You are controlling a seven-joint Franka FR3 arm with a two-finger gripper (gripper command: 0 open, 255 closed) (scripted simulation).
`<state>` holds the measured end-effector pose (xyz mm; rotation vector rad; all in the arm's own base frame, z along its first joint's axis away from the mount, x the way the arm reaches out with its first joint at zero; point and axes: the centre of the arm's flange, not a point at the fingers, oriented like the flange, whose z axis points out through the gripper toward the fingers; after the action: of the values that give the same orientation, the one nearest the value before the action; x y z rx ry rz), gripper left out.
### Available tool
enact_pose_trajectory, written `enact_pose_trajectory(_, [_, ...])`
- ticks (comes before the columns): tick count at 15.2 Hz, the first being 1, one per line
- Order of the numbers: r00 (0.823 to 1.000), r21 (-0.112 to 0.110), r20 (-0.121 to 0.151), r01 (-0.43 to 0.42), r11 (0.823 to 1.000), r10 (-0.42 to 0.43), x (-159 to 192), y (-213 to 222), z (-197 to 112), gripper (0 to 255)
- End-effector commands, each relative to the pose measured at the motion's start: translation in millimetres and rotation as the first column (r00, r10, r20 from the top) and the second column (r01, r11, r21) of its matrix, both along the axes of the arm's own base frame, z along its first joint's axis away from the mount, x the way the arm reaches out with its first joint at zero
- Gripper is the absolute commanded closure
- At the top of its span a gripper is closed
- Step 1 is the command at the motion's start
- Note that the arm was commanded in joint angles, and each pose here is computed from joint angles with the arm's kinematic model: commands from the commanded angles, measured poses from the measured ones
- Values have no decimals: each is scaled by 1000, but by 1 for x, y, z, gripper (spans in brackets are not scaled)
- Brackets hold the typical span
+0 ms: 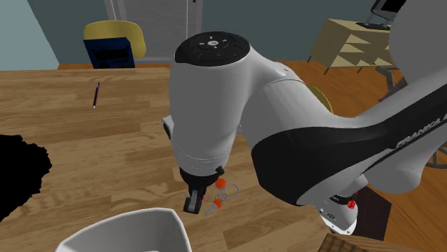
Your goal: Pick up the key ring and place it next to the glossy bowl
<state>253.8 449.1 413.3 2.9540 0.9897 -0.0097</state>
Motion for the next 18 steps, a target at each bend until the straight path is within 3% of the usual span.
enact_pose_trajectory(1, [1000,0,0,0,1000,0,-1,0,-12,255])
enact_pose_trajectory(11, [1000,0,0,0,1000,0,-1,0,-66,255])
enact_pose_trajectory(18, [1000,0,0,0,1000,0,-1,0,-66,255])
